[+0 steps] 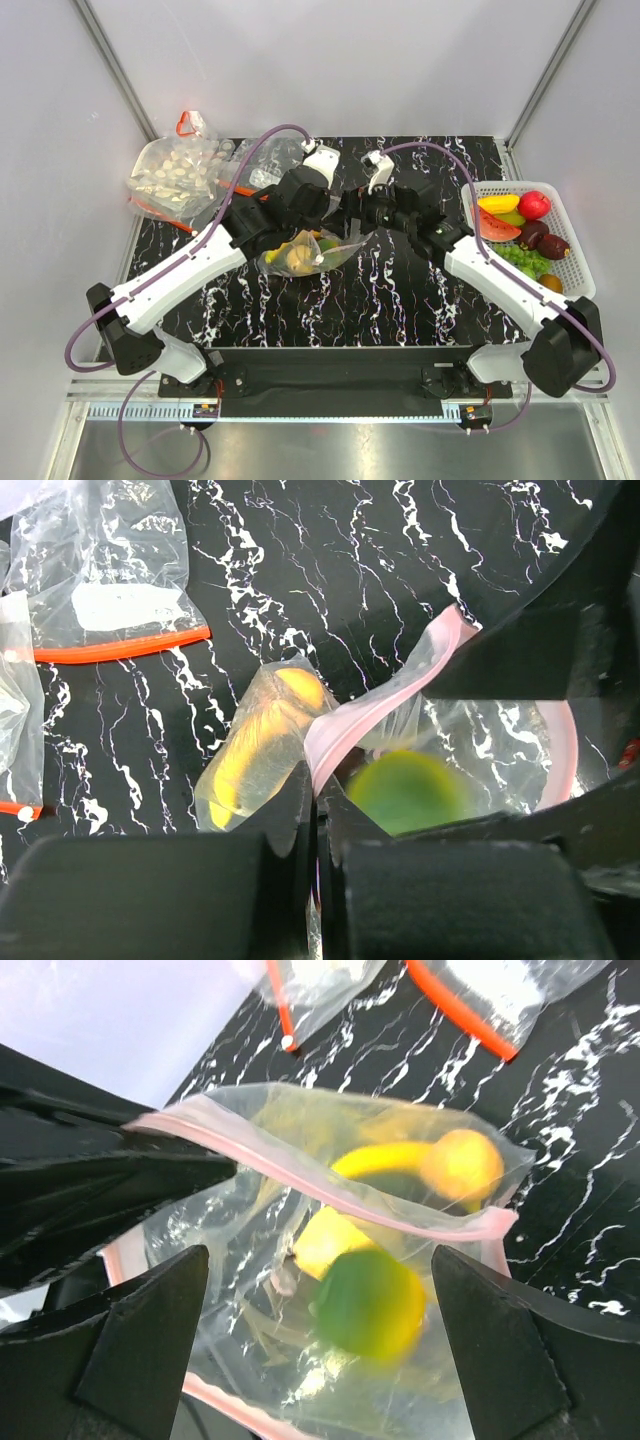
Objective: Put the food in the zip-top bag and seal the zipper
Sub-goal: Place the fake fruit in the zipper food storage bag.
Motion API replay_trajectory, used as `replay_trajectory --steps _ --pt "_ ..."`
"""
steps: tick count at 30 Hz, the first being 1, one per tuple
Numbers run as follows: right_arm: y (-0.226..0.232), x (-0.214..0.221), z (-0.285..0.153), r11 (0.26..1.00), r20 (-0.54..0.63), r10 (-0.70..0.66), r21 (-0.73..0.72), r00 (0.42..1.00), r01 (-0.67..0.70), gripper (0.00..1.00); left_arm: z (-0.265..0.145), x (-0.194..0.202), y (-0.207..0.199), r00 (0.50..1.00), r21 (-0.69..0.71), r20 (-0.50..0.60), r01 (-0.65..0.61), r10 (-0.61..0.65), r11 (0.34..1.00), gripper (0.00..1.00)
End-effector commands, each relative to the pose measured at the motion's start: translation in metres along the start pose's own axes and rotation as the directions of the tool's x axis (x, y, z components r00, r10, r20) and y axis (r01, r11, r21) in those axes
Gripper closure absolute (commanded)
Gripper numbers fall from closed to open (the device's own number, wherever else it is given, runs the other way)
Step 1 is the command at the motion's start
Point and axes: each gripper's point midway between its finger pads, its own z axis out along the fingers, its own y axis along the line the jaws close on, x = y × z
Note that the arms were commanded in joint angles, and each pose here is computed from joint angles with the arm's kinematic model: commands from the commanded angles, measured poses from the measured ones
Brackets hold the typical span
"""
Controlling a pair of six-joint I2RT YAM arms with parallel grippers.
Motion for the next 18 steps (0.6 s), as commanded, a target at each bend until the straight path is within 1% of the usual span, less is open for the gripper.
replay_trajectory --steps 1,3,5,7,8,9,10,11,12,14,15,16,18 --pt "0.015 -0.045 -0.017 0.999 0.157 -0.052 0.017 0.986 0.050 0.00 -0.013 -0.025 0.006 0.995 -0.008 0.098 0.034 -0.033 0.999 1.00" --pt "0.020 -0.055 -0.029 0.998 0.197 -0.057 0.024 0.979 0.054 0.01 -0.013 -0.025 0.006 0.995 -0.010 0.097 0.032 -0.031 0.999 1.00" --pt "0.020 -0.062 -0.043 0.998 0.225 -0.041 0.062 0.973 0.027 0.03 -0.013 -0.026 0.006 0.995 -0.009 0.097 0.031 -0.030 0.999 1.00" --pt "0.008 -0.073 -0.056 0.986 0.270 -0.036 0.164 0.962 -0.009 0.08 -0.014 -0.026 0.006 0.995 -0.009 0.096 0.030 -0.029 0.999 1.00" --pt "0.000 -0.070 -0.066 0.974 0.265 -0.016 0.220 0.964 -0.044 0.09 -0.014 -0.026 0.007 0.995 -0.009 0.096 0.030 -0.029 0.999 1.00" --pt "-0.015 -0.075 -0.076 0.946 0.295 -0.023 0.315 0.955 -0.074 0.11 -0.014 -0.026 0.006 0.995 -0.008 0.098 0.031 -0.030 0.999 1.00" --pt "-0.021 -0.079 -0.084 0.929 0.310 -0.025 0.359 0.950 -0.093 0.11 -0.015 -0.026 0.006 0.995 -0.007 0.096 0.030 -0.029 1.000 1.00" --pt "-0.032 -0.072 -0.093 0.898 0.300 -0.007 0.422 0.954 -0.127 0.11 -0.014 -0.026 0.006 0.995 -0.007 0.097 0.031 -0.030 0.999 1.00" --pt "-0.050 -0.075 -0.106 0.840 0.333 -0.015 0.516 0.943 -0.168 0.11 -0.014 -0.026 0.006 0.995 -0.006 0.096 0.030 -0.029 1.000 1.00" --pt "-0.071 -0.069 -0.124 0.754 0.342 0.010 0.615 0.939 -0.232 0.08 -0.013 -0.025 0.005 0.995 -0.002 0.092 0.028 -0.028 1.000 1.00" --pt "-0.089 -0.070 -0.139 0.683 0.373 0.001 0.677 0.928 -0.273 0.05 -0.013 -0.024 0.004 0.996 -0.001 0.089 0.027 -0.027 1.000 1.00" --pt "-0.097 -0.069 -0.147 0.647 0.384 0.009 0.702 0.923 -0.298 0.00 -0.012 -0.024 0.004 0.996 -0.001 0.089 0.027 -0.027 1.000 1.00" --pt "-0.123 -0.062 -0.171 0.559 0.409 0.046 0.745 0.911 -0.363 0.01 -0.011 -0.024 0.004 0.996 -0.003 0.088 0.026 -0.026 1.000 1.00"
